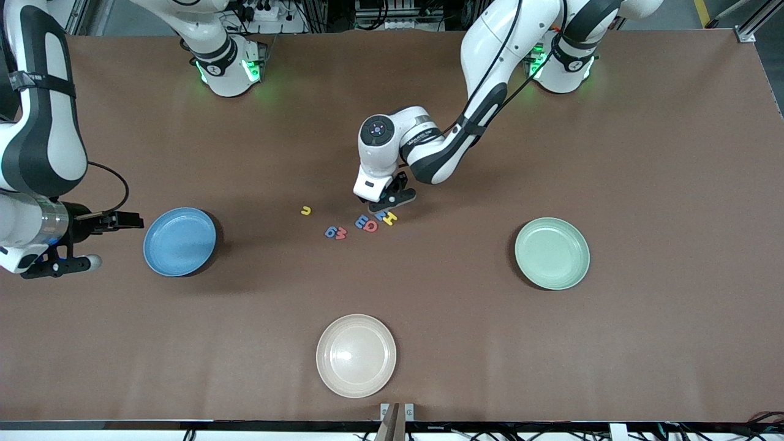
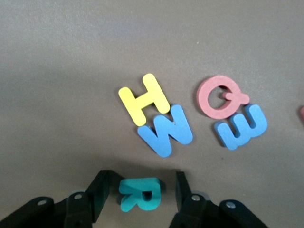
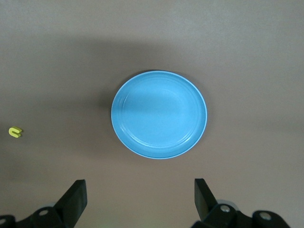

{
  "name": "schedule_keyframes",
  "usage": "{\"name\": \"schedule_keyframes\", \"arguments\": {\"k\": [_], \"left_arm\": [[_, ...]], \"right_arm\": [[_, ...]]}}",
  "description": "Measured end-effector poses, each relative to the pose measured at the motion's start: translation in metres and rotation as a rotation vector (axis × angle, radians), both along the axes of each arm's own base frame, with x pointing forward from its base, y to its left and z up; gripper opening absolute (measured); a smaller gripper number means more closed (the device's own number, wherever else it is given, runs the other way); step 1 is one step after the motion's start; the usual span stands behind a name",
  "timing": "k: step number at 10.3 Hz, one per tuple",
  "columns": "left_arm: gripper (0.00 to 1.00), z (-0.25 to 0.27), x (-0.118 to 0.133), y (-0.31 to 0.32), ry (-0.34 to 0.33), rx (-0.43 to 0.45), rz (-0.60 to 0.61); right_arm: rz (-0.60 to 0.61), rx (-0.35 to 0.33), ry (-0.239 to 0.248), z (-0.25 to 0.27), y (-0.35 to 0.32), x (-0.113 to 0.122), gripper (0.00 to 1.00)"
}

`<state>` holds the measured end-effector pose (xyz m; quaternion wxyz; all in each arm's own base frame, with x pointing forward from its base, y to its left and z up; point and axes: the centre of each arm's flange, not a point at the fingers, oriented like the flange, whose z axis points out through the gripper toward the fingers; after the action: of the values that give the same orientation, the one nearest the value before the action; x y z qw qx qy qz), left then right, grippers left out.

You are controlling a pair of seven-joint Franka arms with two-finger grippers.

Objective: Sort upper and lower case letters into plates
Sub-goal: 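Lower the left gripper and grasp the teal R, then place the R on the green plate while the right gripper reaches the letters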

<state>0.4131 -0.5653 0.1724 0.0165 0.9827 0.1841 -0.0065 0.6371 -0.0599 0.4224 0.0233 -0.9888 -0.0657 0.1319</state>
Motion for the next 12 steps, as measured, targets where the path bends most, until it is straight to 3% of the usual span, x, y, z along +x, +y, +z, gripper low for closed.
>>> {"name": "schedule_keyframes", "arguments": {"k": [2, 4, 5, 6, 9, 12], "left_arm": [[0.61, -0.001, -0.001, 0.000, 0.002, 0.001, 0.000], [0.46, 0.001, 0.000, 0.000, 0.000, 0.000, 0.001], [0.46, 0.001, 0.000, 0.000, 0.001, 0.003, 0.001], [0.38, 0.002, 0.000, 0.000, 0.000, 0.002, 0.001], [0.38, 0.003, 0.007, 0.003, -0.004, 0.003, 0.012], [0.38, 0.014, 0.039, 0.028, 0.018, 0.057, 0.008]], "right_arm": [[-0.003, 0.000, 0.000, 0.000, -0.004, 0.000, 1.00], [-0.003, 0.000, 0.001, 0.000, -0.004, 0.000, 1.00], [-0.003, 0.000, 0.001, 0.000, -0.004, 0.000, 1.00], [-0.003, 0.000, 0.001, 0.000, -0.004, 0.000, 1.00], [0.000, 0.002, 0.001, 0.000, -0.002, 0.000, 1.00], [-0.008, 0.048, -0.004, 0.000, 0.034, 0.003, 1.00]]}}
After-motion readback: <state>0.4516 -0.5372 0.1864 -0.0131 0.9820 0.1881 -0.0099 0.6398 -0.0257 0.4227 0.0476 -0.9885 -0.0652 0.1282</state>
